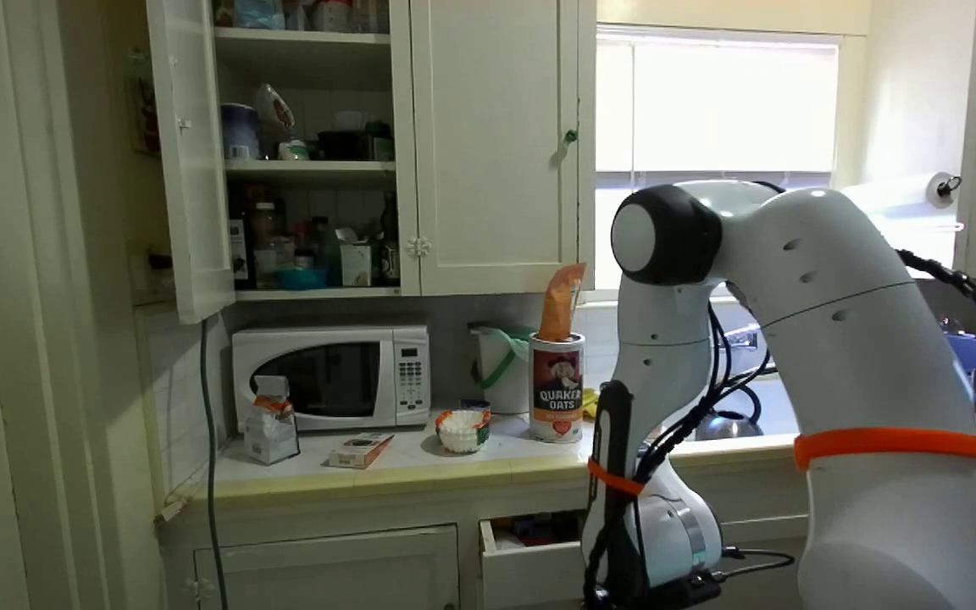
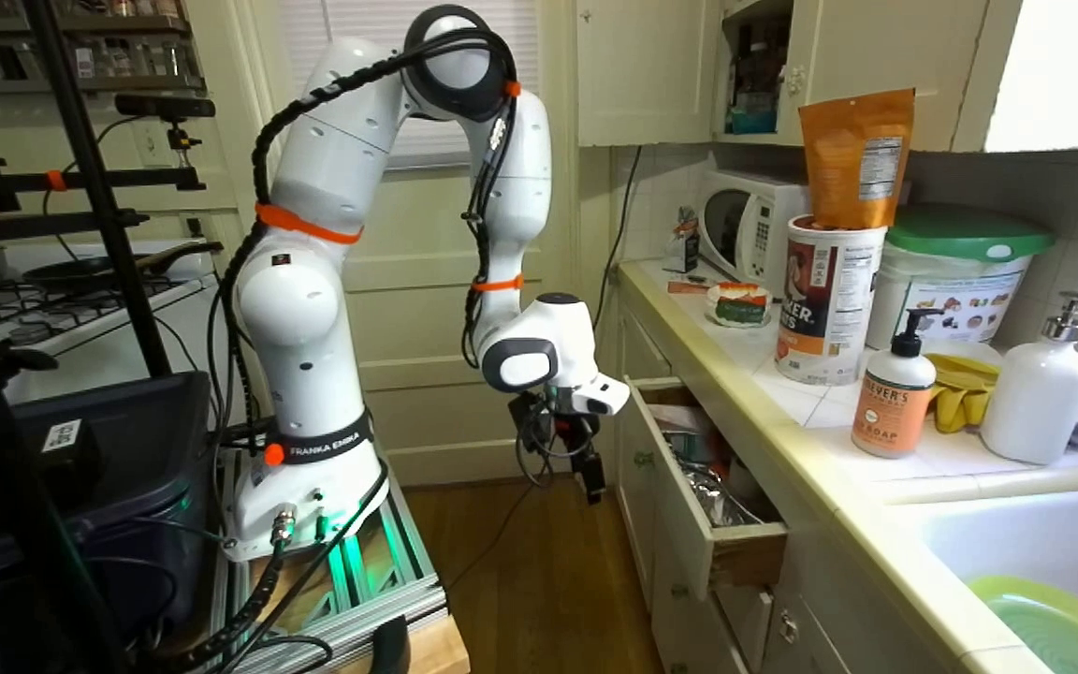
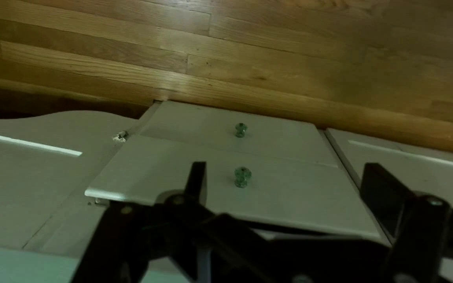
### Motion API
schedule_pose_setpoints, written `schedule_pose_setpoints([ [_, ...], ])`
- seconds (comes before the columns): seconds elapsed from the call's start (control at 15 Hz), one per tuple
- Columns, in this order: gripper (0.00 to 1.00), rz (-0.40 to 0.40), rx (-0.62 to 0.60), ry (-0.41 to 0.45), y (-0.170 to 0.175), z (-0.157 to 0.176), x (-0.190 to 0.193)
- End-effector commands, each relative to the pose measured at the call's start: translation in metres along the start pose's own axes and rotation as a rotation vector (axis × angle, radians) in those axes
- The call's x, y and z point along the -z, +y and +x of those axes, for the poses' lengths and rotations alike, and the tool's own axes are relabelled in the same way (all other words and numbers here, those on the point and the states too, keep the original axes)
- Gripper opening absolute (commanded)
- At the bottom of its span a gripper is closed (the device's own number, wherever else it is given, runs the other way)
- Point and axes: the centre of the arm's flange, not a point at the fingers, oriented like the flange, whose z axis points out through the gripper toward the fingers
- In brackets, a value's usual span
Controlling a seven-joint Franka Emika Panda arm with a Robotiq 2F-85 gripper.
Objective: Open the top cabinet drawer
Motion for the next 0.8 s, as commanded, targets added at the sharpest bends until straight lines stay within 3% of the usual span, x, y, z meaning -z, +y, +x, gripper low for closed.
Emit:
schedule_pose_setpoints([
  [0.0,1.0,0.09,-0.128,0.036,-0.011,0.006,0.088],
  [0.13,1.0,0.113,-0.196,0.135,-0.016,0.019,0.121],
  [0.27,0.74,0.101,-0.23,0.25,-0.02,0.045,0.145],
  [0.53,0.42,0.057,-0.204,0.427,-0.005,0.074,0.165],
  [0.73,0.19,0.01,-0.144,0.468,0.011,0.076,0.156],
])
